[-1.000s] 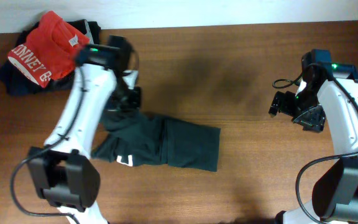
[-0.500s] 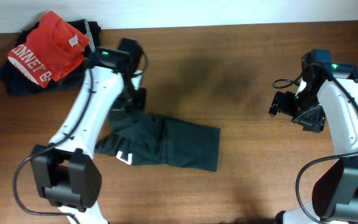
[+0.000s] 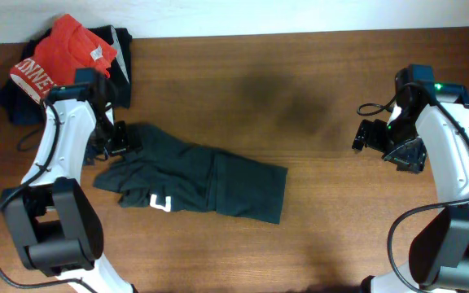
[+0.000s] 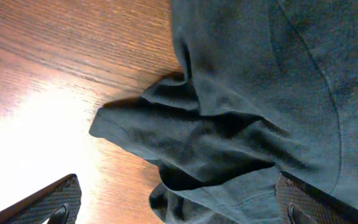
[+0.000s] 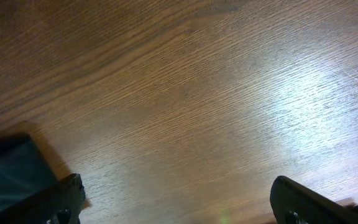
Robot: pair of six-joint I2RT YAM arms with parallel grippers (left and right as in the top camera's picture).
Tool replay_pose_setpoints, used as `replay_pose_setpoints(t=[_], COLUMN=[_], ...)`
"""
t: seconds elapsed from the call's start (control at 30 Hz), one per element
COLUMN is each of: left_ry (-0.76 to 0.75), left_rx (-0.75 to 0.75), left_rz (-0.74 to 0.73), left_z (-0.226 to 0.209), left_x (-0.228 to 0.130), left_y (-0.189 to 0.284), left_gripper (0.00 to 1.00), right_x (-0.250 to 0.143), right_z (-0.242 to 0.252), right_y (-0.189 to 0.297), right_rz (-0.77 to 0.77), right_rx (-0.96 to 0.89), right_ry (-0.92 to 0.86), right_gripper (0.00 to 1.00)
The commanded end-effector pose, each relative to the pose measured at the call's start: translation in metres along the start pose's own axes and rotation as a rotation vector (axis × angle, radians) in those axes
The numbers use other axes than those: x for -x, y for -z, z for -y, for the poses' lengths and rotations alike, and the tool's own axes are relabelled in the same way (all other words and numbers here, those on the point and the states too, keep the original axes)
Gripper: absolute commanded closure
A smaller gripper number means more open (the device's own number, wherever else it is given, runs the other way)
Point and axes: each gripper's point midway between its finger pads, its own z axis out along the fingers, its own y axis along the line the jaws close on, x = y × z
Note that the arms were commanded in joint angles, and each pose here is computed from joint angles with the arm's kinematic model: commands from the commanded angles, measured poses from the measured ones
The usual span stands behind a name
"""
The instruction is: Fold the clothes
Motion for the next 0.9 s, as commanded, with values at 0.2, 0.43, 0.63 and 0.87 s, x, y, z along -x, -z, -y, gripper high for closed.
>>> replay_pose_setpoints(t=[0.2,0.43,0.63,0.87], left_ry=[0.001,-0.096,-0.183,-0.274], left_rx=[-0.246,-0.563,-0.658,-0.622], left_rz=[-0.083,-0.153,-0.446,-0.515], left_z=[-0.039,-0.005,0.044,0.081], left_x=[0.013,-0.007,-0.069,-0.087], left_y=[-0.068,-0.095,-0.137,-0.131], left_gripper=[0.01,0.01,0.03,0.74], right_x=[0.003,0.003,0.003,0.003], right_z=[0.000,0.000,0.000,0.000], right_y=[0.006,0.006,0.006,0.006], right_rz=[0.021,0.021,0.021,0.021], right_rx=[0.005,0.005,0.005,0.005], right_ry=[0.003,0.002,0.002,0.002], right_gripper=[0.01,0.01,0.01,0.01])
